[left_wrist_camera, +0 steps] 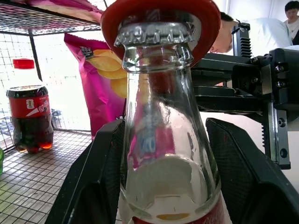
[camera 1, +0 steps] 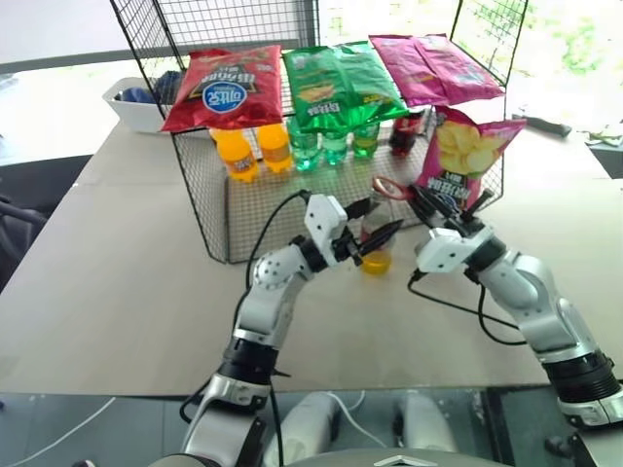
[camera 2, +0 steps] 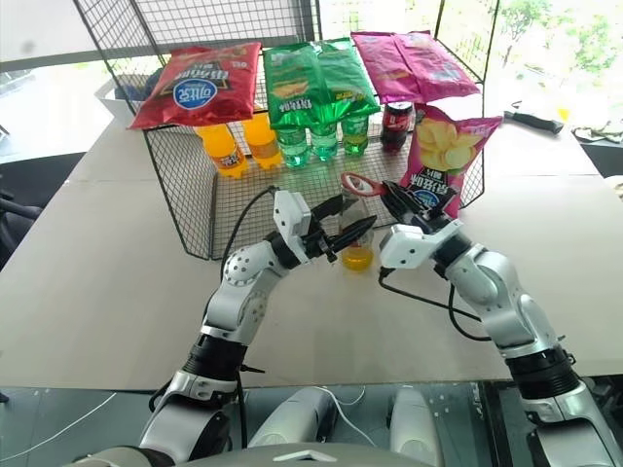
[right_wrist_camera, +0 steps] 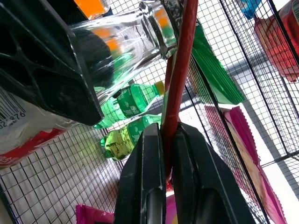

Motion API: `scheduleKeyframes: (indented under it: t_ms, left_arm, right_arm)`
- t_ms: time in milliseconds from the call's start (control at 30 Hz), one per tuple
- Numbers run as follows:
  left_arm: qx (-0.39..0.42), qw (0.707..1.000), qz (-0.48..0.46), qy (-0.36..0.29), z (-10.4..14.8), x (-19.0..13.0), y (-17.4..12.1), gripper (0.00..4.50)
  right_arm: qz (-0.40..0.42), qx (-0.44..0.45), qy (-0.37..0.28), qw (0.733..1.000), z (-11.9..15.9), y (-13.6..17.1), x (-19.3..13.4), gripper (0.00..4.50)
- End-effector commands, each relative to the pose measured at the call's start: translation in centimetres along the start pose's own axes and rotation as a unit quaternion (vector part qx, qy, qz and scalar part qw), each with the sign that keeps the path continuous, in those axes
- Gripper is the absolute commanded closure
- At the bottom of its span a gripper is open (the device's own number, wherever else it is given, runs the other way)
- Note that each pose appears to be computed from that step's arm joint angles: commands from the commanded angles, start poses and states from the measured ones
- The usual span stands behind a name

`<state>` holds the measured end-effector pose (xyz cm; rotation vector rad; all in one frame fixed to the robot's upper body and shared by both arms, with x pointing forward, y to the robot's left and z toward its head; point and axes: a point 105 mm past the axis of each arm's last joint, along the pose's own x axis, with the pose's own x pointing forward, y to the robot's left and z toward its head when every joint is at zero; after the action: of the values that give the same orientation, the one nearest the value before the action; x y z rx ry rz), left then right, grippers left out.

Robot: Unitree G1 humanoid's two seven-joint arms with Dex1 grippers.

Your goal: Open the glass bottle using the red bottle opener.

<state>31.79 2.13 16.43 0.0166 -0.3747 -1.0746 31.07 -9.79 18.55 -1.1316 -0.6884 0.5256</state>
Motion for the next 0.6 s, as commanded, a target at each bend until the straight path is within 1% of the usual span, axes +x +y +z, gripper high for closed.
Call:
scheduleKeyframes:
  t_ms: [33, 267, 500, 600]
  left_arm:
    - [0.022, 0.999, -0.03, -0.033, 1.8, 1.7, -1.0, 2.34]
    - [0.016, 0.999, -0.037, -0.029, 1.5, 1.9, -1.4, 2.34]
    - [0.01, 0.999, -0.041, -0.027, 1.2, 2.0, -1.6, 2.34]
    - [0.009, 0.999, -0.042, -0.028, 1.2, 2.0, -1.7, 2.34]
  right_arm:
    - [0.065, -0.047, -0.046, 0.996, 1.5, 2.0, 0.1, 4.4]
    - [0.038, -0.09, -0.058, 0.994, 1.2, -0.8, 0.6, 4.4]
    - [0.028, -0.125, -0.058, 0.99, 0.8, -2.2, 0.6, 4.4]
    - [0.03, -0.125, -0.054, 0.99, 0.4, -2.0, 0.4, 4.4]
